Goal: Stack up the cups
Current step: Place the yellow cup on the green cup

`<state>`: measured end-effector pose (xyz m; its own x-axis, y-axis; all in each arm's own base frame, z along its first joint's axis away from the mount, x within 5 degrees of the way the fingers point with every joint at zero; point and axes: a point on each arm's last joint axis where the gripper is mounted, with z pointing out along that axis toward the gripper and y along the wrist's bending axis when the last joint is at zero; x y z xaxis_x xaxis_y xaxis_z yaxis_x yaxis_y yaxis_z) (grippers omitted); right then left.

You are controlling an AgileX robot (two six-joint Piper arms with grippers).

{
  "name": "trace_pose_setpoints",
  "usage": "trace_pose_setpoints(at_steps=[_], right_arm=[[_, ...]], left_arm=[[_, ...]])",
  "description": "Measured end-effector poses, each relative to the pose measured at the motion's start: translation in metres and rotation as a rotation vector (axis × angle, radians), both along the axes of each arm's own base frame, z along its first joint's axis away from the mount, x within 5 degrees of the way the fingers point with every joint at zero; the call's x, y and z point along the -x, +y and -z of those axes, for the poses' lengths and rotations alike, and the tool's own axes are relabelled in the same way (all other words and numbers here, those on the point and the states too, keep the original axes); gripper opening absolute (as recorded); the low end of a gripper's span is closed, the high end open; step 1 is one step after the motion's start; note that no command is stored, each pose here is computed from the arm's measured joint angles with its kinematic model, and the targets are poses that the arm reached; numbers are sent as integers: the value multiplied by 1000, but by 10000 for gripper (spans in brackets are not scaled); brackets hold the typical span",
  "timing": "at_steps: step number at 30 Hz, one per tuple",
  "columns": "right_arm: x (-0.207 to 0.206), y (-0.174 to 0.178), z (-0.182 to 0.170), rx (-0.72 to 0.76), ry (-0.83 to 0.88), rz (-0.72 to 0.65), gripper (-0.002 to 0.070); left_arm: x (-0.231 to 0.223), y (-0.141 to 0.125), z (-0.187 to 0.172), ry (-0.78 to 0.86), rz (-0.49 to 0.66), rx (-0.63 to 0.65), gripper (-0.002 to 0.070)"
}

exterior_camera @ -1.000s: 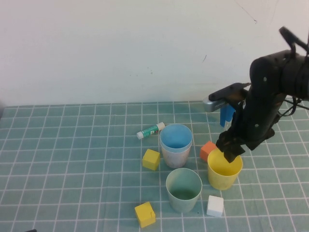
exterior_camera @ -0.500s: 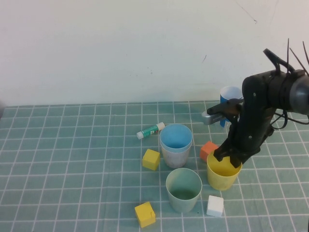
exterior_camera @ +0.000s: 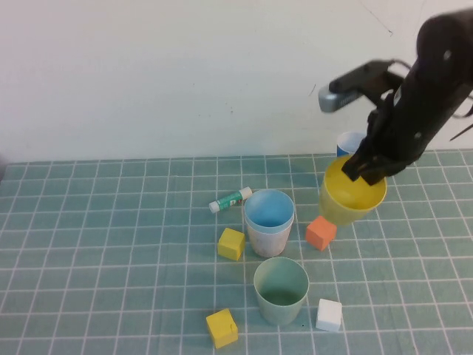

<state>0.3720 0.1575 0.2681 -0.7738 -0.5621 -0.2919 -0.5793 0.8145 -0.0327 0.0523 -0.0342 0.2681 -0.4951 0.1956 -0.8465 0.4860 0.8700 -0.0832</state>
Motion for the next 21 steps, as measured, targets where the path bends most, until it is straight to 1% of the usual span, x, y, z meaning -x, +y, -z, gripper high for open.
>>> trace_pose_setpoints(at_steps=[3,6,11,14,21], right_arm=[[15,8,-26,7,-1,-59,16],[26,25,-27,18,20,-118,16],[34,61,-3,28,56,-202,17],[32,75,18,24,91,-213,26],[24,83,50,24,151,-199,64]], left_arm=[[-1,0,2,-1,-1,-4,-1],[-1,0,2,-5,-1,-3,-1],[-1,0,1,-17,-2,1,-1],[-1,0,1,-19,-2,-1,-1],[-1,0,1,-19,-2,-1,-1]])
